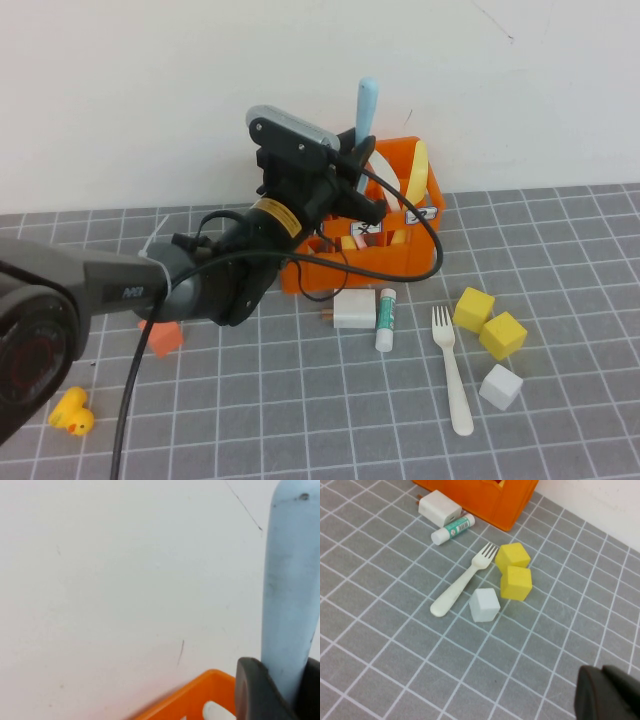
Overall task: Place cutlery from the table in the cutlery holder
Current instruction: Place the fork on the box, then pick up the fork
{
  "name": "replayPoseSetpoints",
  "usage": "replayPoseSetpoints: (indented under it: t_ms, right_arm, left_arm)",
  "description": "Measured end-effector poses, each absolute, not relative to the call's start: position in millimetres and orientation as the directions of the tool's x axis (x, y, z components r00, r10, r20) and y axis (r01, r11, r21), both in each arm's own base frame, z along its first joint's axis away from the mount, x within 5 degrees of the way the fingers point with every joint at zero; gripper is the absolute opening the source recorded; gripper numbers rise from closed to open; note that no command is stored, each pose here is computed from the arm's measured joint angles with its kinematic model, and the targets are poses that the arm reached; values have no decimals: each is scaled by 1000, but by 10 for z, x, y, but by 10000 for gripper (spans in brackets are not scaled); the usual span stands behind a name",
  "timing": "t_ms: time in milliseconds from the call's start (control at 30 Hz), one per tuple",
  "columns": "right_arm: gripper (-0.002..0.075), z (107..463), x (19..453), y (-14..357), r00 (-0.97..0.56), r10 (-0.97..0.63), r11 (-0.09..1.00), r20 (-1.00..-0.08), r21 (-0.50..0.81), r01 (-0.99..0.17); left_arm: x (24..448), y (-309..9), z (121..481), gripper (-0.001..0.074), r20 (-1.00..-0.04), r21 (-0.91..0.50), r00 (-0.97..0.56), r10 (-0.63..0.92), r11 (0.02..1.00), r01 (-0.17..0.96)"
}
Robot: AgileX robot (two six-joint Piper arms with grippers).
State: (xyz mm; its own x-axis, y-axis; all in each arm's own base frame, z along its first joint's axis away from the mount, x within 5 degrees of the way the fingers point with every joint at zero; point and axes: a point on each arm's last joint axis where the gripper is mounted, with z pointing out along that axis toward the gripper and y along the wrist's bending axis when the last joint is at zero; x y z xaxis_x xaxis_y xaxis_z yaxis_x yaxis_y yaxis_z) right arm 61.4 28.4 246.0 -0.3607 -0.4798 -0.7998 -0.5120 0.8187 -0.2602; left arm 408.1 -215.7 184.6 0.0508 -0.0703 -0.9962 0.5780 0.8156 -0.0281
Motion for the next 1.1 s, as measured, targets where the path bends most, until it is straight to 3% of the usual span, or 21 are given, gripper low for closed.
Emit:
replayPoseSetpoints:
  t_ms: [267,467,600,767,900,1100]
  right_arm:
    - [-3,2460,614,284,-361,-480,819,-800,-260,-512]
    - [-3,2460,614,284,-361,-480,819,-800,-260,-512]
    - [-3,2460,614,284,-361,-480,819,-800,-260,-512]
    - [-3,2460,614,284,-361,-480,819,-800,-260,-512]
    - [-3,2460,614,284,-361,-480,819,-800,-260,-512]
    - [-3,2460,614,284,-361,-480,819,-800,-260,-512]
  left_arm:
    - [4078,-2163,1828,328,-997,-35,31,-65,811,584]
    - [4088,-2149,1829,373,-996,-58,19,-85,820,569]
    - [4070,-2134,1978,300,-996,-57,29,-88,824,563]
    - [3939,-2044,2563,67,-998,-29,38,-59,840,541]
    - [3716,-1897,3083,15,-1000,-11,-12,-6,862,507]
    - [3210,-1579,3750,3,-992,10,-111,67,894,448]
